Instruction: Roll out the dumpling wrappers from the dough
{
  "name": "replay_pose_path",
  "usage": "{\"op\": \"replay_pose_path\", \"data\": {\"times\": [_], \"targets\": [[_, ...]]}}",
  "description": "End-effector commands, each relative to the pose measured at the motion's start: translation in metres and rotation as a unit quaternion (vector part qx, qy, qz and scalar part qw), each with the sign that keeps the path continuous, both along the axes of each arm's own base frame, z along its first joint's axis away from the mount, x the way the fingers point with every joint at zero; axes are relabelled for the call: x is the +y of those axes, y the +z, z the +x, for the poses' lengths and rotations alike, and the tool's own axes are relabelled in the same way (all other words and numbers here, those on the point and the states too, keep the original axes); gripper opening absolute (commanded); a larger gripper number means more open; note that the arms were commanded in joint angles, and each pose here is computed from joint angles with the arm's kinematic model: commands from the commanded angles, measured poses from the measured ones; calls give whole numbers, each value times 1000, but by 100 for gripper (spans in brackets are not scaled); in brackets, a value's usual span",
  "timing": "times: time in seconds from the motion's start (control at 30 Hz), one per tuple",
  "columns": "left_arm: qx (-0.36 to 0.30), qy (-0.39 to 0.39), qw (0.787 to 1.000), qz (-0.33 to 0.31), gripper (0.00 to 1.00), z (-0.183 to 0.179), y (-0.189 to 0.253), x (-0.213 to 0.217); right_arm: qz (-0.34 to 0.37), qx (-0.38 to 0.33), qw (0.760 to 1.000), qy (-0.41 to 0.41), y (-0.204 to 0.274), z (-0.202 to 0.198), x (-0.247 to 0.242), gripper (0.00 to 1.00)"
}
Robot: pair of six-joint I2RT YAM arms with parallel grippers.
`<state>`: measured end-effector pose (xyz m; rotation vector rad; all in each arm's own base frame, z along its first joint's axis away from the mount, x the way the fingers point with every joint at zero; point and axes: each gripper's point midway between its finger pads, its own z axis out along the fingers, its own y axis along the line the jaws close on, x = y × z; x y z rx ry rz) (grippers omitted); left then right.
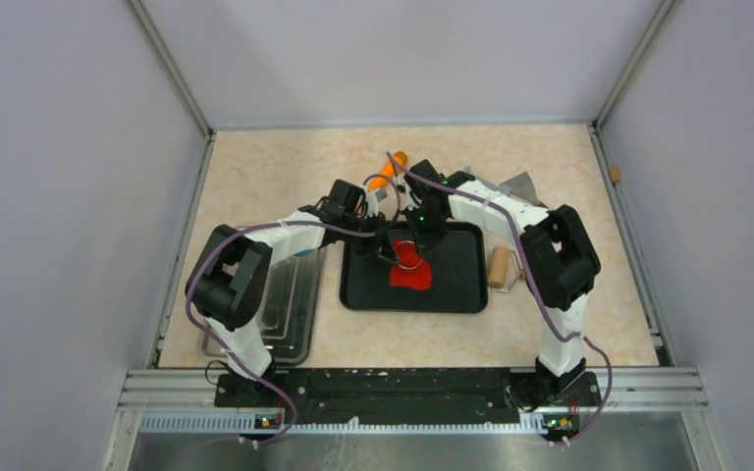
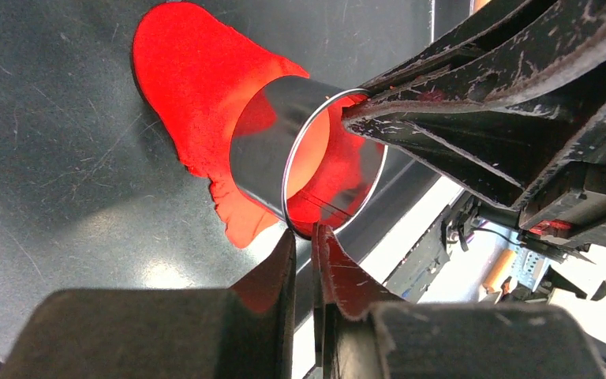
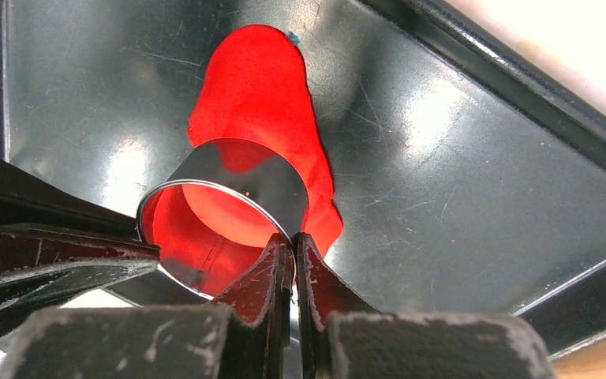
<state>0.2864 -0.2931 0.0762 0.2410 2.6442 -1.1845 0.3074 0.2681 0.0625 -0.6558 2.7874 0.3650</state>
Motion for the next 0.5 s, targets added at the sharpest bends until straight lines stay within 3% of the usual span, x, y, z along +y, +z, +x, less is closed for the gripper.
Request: {"op": "replay_pose_path", "data": {"times": [0.0, 0.47], "targets": [[1, -4, 1000, 21, 12, -6, -20, 3, 28, -12, 999, 13, 13, -2, 13, 0], [3, -5, 1000, 27, 10, -11, -25, 5, 31, 16, 999, 15, 2, -13, 13, 0]]}}
